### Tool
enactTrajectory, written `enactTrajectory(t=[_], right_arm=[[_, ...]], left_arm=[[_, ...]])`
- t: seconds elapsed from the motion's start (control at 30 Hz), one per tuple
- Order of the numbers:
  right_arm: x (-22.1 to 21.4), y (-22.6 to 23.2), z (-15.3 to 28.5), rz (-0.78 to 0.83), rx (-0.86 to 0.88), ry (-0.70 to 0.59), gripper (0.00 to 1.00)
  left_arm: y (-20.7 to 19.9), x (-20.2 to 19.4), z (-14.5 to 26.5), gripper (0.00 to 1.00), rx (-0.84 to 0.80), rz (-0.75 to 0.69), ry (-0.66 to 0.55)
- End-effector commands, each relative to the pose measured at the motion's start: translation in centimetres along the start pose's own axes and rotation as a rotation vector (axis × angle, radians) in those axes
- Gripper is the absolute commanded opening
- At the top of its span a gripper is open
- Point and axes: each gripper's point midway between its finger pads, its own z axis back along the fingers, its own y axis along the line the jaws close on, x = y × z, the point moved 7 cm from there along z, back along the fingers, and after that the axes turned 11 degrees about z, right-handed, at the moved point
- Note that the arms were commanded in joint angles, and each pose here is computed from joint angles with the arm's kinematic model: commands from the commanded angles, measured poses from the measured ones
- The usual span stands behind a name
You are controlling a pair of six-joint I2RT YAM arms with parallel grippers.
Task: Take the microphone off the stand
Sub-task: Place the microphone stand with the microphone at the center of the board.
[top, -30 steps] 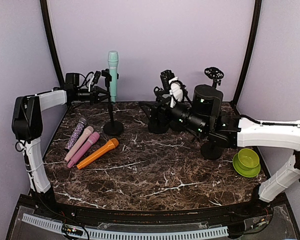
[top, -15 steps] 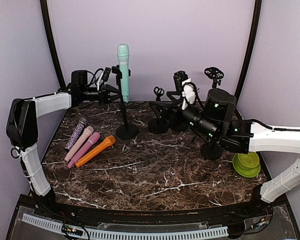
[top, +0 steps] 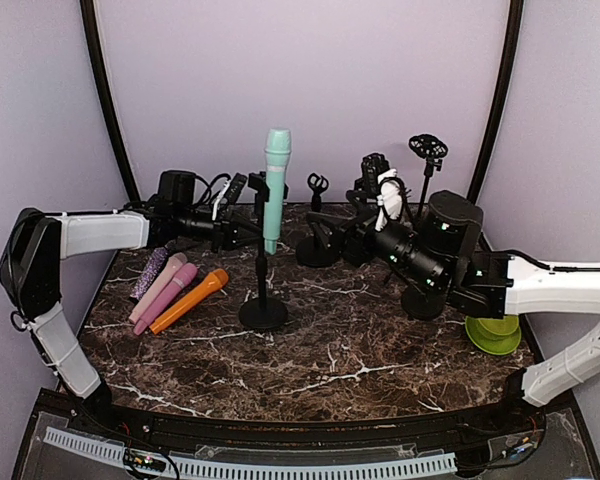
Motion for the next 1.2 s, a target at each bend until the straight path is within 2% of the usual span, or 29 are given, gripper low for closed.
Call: enactTrajectory(t=[0.0,0.13,0.37,0.53,0.6,0.73,0.83,1.03,1.17], right_arm=[[-0.2,1.6,-1.4,-0.012,0.056,0.0,1.0],[-0.9,2.7,-2.6,-0.011,0.069,0.002,1.0],[-1.5,4.7,-4.2,-0.012,0.131,-0.01,1.0],[-1.3,5.5,-4.7,-0.036,0.177,-0.04,0.99],[-1.1,5.8,-5.1,-0.046,0.192,-0.045,0.99],[-0.9,6.7,-6.2,-0.038,0.239,-0.038,0.99],[-0.7,7.3,-6.5,-0.025,0.263,-0.045,0.99],[-1.1,8.0,-7.5,-0.019,0.284,-0.022,0.99],[-1.1,8.1,-8.6,0.001,0.267,0.004,0.93]], left_arm=[[-2.5,1.5,0.1,0.0,0.083,-0.123,-0.038],[-3.0,1.0,0.0,0.0,0.179,-0.143,-0.046],[-5.4,-1.3,0.4,0.0,0.201,-0.194,-0.066],[-7.0,-2.8,1.6,0.23,0.21,-0.219,-0.07],[-7.4,-3.2,2.1,0.35,0.223,-0.215,-0.074],[-7.9,-4.2,3.0,0.48,0.251,-0.204,-0.081],[-8.4,-5.1,4.0,0.53,0.249,-0.187,-0.079],[-9.2,-5.5,5.9,0.53,0.291,-0.21,-0.087],[-9.6,-5.1,6.7,0.54,0.296,-0.2,-0.065]])
